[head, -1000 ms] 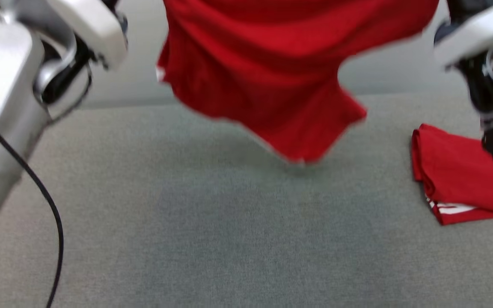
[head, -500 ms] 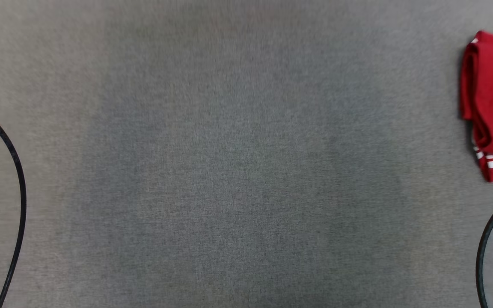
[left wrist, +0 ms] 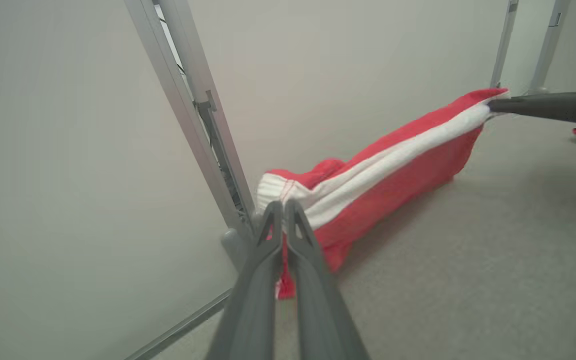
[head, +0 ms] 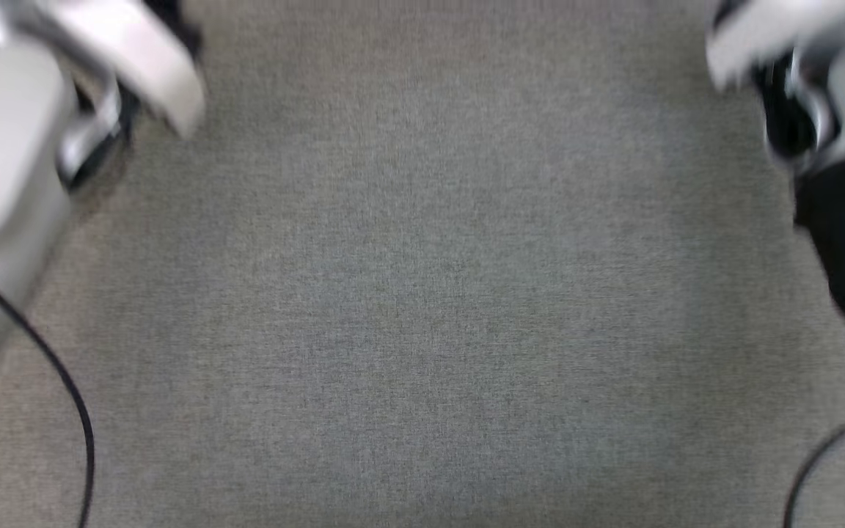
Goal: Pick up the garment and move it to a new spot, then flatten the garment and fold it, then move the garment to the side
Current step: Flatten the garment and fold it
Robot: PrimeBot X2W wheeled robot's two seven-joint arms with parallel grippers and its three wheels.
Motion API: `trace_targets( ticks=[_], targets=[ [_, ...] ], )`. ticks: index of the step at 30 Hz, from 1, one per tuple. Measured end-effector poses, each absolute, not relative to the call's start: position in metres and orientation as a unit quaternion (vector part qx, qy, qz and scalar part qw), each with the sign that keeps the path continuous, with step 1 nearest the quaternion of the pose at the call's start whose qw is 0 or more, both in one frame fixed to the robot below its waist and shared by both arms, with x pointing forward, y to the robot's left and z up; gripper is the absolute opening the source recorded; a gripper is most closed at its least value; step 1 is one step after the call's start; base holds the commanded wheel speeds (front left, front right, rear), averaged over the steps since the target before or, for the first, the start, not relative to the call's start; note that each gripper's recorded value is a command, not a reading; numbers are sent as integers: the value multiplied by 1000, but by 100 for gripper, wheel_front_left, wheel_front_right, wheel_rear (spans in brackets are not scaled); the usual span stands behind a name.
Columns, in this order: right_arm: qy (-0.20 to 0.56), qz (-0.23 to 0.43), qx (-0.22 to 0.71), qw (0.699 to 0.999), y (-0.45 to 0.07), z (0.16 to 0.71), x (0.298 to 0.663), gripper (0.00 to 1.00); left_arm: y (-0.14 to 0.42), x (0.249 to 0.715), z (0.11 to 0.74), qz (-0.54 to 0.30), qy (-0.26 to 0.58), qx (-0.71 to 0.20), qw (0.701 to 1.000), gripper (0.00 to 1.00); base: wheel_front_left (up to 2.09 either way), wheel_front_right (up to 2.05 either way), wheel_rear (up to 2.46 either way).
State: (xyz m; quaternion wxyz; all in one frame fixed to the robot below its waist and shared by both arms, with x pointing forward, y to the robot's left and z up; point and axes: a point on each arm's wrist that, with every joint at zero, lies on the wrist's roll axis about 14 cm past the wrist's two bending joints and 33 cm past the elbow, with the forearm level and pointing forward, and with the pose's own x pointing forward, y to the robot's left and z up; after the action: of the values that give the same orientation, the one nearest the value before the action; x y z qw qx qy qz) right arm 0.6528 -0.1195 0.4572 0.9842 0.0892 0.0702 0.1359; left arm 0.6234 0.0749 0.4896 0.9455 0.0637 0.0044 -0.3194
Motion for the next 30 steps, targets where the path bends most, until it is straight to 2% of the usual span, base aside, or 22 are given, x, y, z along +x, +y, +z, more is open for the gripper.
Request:
trace_targets(
  ticks=[4,11,24,30],
  targets=[
    [113,123,108,980,-142,431,605,0,79,572,468,-331,43,33,942,0,0,0,0],
    [145,130,124,973,-158,419,525,0,85,490,451,-329,88,-5,940,0,0,0,0],
    [143,138,138,970,-167,427,410,0,78,379,458,-336,92,15,937,0,0,0,0],
    [120,136,139,974,-178,441,374,0,83,341,463,-325,90,18,941,0,0,0,0]
  ],
)
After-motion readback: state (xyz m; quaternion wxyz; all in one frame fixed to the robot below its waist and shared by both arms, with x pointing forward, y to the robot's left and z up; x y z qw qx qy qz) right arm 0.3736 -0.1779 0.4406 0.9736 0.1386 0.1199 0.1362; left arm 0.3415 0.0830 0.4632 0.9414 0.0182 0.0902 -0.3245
